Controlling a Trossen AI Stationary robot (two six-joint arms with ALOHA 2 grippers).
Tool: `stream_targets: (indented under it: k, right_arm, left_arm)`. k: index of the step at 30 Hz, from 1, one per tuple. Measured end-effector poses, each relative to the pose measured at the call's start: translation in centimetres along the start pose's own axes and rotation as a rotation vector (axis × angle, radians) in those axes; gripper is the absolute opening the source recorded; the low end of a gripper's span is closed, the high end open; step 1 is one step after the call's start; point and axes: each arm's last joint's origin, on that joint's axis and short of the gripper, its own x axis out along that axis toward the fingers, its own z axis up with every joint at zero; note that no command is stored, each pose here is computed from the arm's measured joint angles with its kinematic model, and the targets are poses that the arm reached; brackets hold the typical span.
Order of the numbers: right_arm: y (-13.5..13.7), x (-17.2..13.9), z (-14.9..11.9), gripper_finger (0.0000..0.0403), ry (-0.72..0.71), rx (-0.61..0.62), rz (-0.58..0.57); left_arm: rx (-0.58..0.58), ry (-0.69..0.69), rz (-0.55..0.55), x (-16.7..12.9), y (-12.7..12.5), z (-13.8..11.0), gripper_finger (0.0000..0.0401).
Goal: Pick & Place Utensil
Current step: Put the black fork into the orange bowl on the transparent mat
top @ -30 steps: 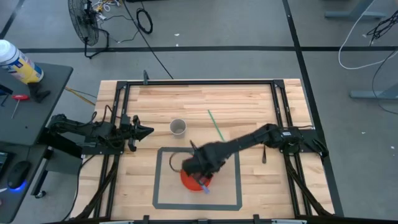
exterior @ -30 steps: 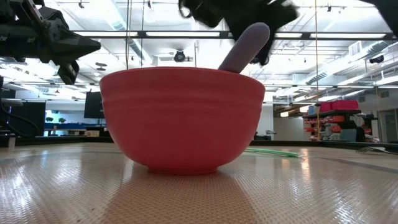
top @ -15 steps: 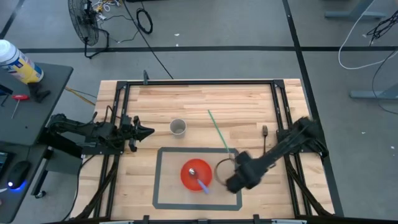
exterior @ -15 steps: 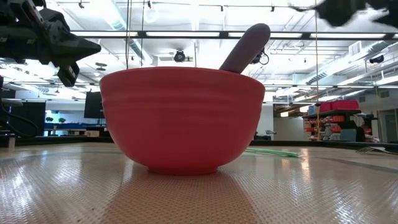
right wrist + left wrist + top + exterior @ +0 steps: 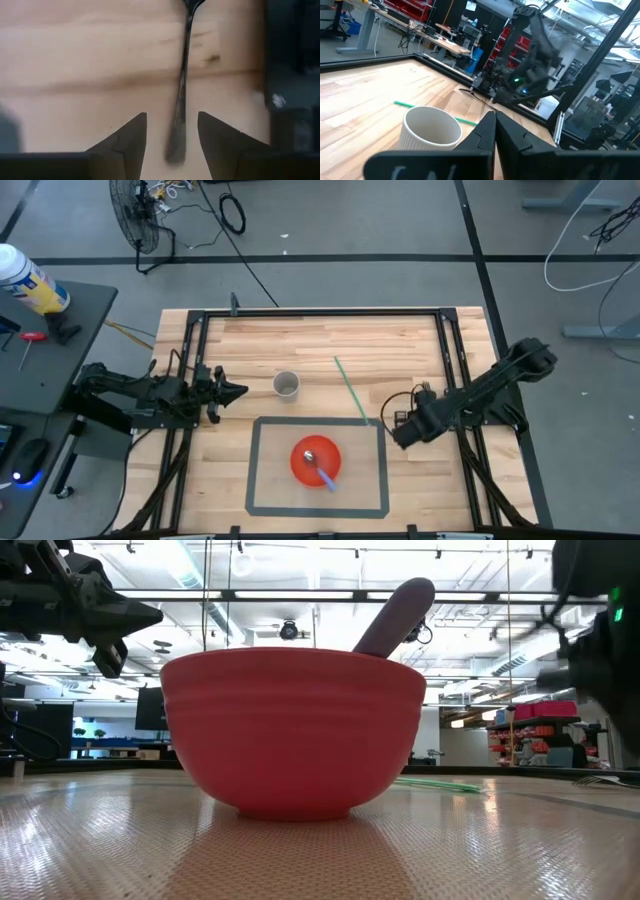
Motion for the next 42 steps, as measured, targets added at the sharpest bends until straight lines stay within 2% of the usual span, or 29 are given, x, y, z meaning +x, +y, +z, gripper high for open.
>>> stream_targets:
  k: [5,12,16,20,25,29,34,42]
  right_arm:
    - [-1.6,2.9,1.7,0.0178,0.000,0.063,-0.031]
    - [-2.1,4.5,1.9,0.0167,0.077,0.092,0.104]
    - [-2.2,4.8,1.9,0.0141,0.085,0.098,0.114]
    - [-1.6,3.8,1.8,0.0105,0.093,0.074,0.121]
    - [-0.8,2.8,1.3,0.0056,0.147,0.046,0.182]
    - [0.0,2.5,0.9,0.0032,0.189,0.035,0.264]
    - [0.1,2.5,0.7,0.0030,0.185,0.031,0.289]
    - [0.0,2.5,0.9,0.0051,0.164,0.017,0.279]
  left_arm:
    - [0.000,0.001,0.000,0.0,0.0,0.0,0.0014]
    - [0.001,0.001,0.001,0.0,0.0,0.0,0.0014]
    - [0.000,0.000,0.001,0.0,0.0,0.0,0.0014]
    - [0.000,0.001,-0.002,0.0,0.0,0.0,0.0014]
    - [0.000,0.000,0.000,0.0,0.0,0.0,0.0014]
    - [0.000,0.000,0.000,0.0,0.0,0.0,0.0014]
    - [0.000,0.001,-0.002,0.0,0.0,0.0,0.0014]
    - [-0.001,0.001,-0.002,0.0,0.0,0.0,0.0014]
